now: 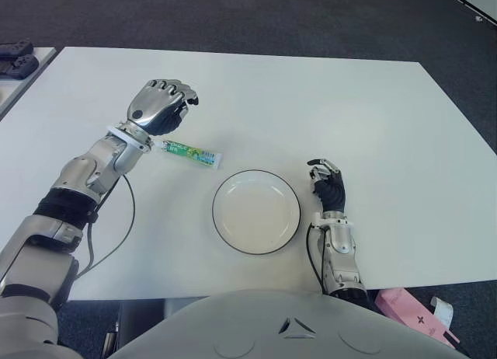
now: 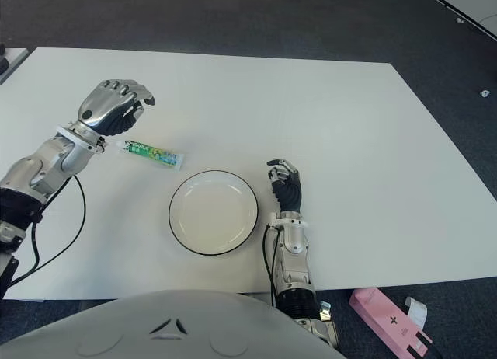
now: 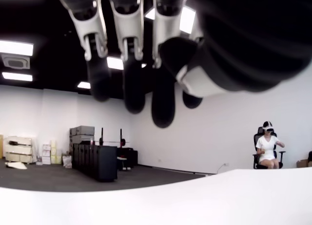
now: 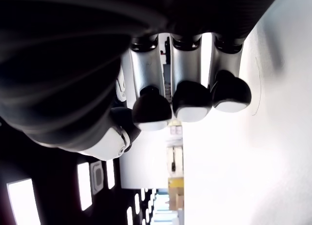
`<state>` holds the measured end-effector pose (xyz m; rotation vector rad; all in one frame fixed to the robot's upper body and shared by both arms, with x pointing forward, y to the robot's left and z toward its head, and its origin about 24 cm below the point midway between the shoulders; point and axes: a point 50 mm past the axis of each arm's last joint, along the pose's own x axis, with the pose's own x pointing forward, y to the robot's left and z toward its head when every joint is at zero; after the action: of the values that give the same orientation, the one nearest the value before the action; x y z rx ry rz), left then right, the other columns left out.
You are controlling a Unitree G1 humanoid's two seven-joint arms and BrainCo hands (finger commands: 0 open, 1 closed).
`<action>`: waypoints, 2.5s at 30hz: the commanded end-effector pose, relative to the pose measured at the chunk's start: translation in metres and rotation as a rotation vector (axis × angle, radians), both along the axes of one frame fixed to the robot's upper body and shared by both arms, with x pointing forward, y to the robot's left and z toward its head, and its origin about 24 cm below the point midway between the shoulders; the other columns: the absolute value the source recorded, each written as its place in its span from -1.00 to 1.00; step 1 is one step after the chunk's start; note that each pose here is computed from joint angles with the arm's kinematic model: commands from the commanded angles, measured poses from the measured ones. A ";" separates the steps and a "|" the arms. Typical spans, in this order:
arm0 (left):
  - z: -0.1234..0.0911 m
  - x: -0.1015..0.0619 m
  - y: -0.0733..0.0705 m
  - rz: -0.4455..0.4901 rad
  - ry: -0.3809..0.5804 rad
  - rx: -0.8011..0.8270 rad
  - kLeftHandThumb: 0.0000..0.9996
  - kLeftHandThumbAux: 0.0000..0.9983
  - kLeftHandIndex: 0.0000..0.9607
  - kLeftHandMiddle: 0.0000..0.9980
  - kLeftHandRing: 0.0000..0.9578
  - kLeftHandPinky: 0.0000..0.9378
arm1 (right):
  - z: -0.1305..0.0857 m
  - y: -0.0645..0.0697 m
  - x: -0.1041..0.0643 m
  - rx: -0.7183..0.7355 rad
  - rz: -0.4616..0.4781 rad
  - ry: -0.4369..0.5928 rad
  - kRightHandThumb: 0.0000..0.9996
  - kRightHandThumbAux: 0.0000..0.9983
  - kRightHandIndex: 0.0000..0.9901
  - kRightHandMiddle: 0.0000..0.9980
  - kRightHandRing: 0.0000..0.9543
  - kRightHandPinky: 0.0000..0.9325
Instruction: Put the toothpaste on the table into the plate.
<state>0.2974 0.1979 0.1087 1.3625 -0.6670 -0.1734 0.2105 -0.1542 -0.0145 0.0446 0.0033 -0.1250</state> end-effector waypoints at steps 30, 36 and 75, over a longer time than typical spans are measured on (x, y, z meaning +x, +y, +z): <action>-0.028 0.003 0.022 -0.038 0.482 0.298 0.61 0.33 -0.11 0.13 0.35 0.24 | -0.003 -0.001 0.000 -0.004 -0.007 0.021 0.40 0.45 -0.12 0.78 0.83 0.83; -0.034 0.011 0.030 0.025 0.506 0.368 0.35 -0.26 -0.22 -0.10 -0.08 -0.10 | -0.005 -0.001 -0.001 0.000 -0.004 0.023 0.40 0.45 -0.12 0.76 0.81 0.81; -0.058 0.016 0.069 0.184 0.614 0.507 0.06 -0.53 -1.00 -0.92 -0.93 -0.81 | -0.002 0.001 -0.005 0.008 -0.017 0.028 0.41 0.45 -0.12 0.81 0.85 0.88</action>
<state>0.3110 0.2684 0.0521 1.7093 0.0243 -0.5952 0.2083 -0.1554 -0.0126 0.0418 0.0029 -0.1348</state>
